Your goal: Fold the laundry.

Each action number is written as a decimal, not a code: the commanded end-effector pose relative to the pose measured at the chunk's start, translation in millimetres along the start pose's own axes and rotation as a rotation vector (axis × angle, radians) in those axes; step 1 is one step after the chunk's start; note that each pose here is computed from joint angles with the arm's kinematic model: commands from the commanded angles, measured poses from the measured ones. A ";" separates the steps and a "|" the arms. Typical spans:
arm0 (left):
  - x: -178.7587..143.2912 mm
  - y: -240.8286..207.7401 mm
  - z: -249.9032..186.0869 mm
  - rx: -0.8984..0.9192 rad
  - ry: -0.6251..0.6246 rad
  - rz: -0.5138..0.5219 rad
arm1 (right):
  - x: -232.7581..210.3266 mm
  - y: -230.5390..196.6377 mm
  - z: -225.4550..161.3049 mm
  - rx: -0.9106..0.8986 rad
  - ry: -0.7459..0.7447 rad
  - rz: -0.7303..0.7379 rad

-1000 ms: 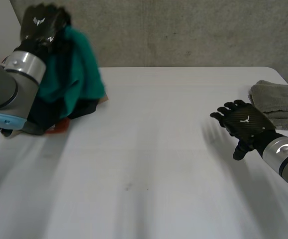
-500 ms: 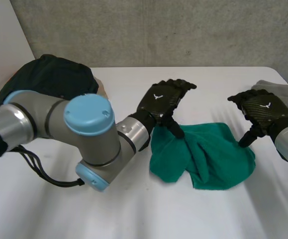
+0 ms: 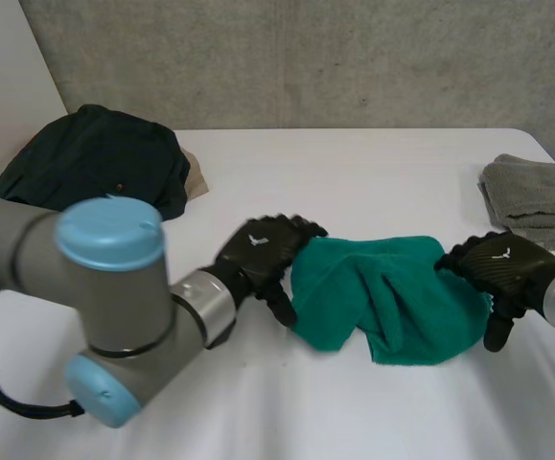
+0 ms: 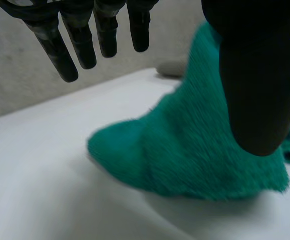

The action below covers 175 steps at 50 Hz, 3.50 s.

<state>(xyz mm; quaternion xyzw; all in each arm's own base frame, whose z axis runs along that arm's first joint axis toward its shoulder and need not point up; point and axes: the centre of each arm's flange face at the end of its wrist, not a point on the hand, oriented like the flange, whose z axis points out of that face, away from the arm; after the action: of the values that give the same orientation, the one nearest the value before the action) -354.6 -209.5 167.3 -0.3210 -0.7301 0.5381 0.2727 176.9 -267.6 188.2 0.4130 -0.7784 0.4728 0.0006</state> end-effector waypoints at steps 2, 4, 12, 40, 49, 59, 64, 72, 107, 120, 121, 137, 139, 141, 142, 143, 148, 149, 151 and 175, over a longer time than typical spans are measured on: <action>28.0 29.3 33.5 -0.036 0.083 0.062 | 7.2 4.6 20.7 0.069 0.063 0.103; 28.8 27.6 36.0 -0.027 0.083 0.064 | 6.3 3.5 20.9 0.078 0.058 0.111; 21.6 -37.2 13.4 0.125 -0.010 0.083 | 26.6 -32.7 1.1 0.204 0.151 0.046; -6.7 -39.9 -15.7 0.087 -0.141 0.064 | -42.6 -113.3 105.8 0.597 0.078 -0.098; -46.7 -36.1 -15.9 0.052 -0.242 0.034 | -20.0 -117.5 71.9 0.492 0.202 -0.055; -60.2 -43.1 -19.0 0.064 -0.274 0.010 | -5.2 -62.7 58.1 0.215 0.013 -0.031; -55.5 -60.9 -26.4 0.101 -0.263 -0.014 | -16.0 -45.8 58.2 0.200 -0.094 -0.089; -54.4 -83.3 -30.6 0.171 -0.261 -0.020 | -22.1 -26.2 103.1 0.276 -0.069 -0.145; -61.1 -76.7 -28.1 0.150 -0.276 -0.029 | -14.4 -19.3 163.0 0.347 -0.004 -0.177; -77.0 -84.7 -28.1 0.170 -0.314 -0.031 | 10.9 -57.6 128.5 0.395 0.085 -0.150; -78.0 -88.3 -29.1 0.178 -0.317 -0.030 | 13.8 -61.7 120.6 0.394 0.092 -0.143; -65.8 -143.9 -78.0 0.179 -0.293 0.129 | 28.2 -111.4 -35.3 0.252 0.044 -0.075; -69.6 -133.8 -66.6 0.142 -0.293 0.152 | 23.7 -108.3 -32.3 0.241 0.023 -0.067; -78.5 -114.3 -43.5 0.080 -0.290 0.174 | 19.0 -105.3 -26.5 0.231 0.004 -0.059; -80.4 -107.7 -35.1 0.062 -0.285 0.183 | 15.5 -103.4 -22.0 0.223 -0.009 -0.055; -82.2 -102.6 -27.3 0.052 -0.281 0.192 | 6.3 -98.4 -10.2 0.201 -0.038 -0.047; -95.1 -66.8 24.0 0.023 -0.263 0.225 | -16.7 -79.3 33.9 0.131 -0.040 0.023; -92.3 -60.4 35.9 0.040 -0.249 0.233 | -18.1 -75.7 40.6 0.121 -0.026 0.034; -89.1 -62.2 41.9 0.074 -0.244 0.238 | -20.5 -66.3 58.9 0.106 0.022 0.057; -81.8 8.0 -89.9 -0.203 -0.349 -0.113 | -15.5 -55.1 78.9 0.142 0.110 0.100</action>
<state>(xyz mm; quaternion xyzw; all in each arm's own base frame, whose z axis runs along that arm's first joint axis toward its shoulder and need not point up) -241.6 -246.0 206.7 -0.2084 -0.7994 0.5502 0.1218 253.0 -330.7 182.2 0.3430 -0.7586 0.5540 -0.0074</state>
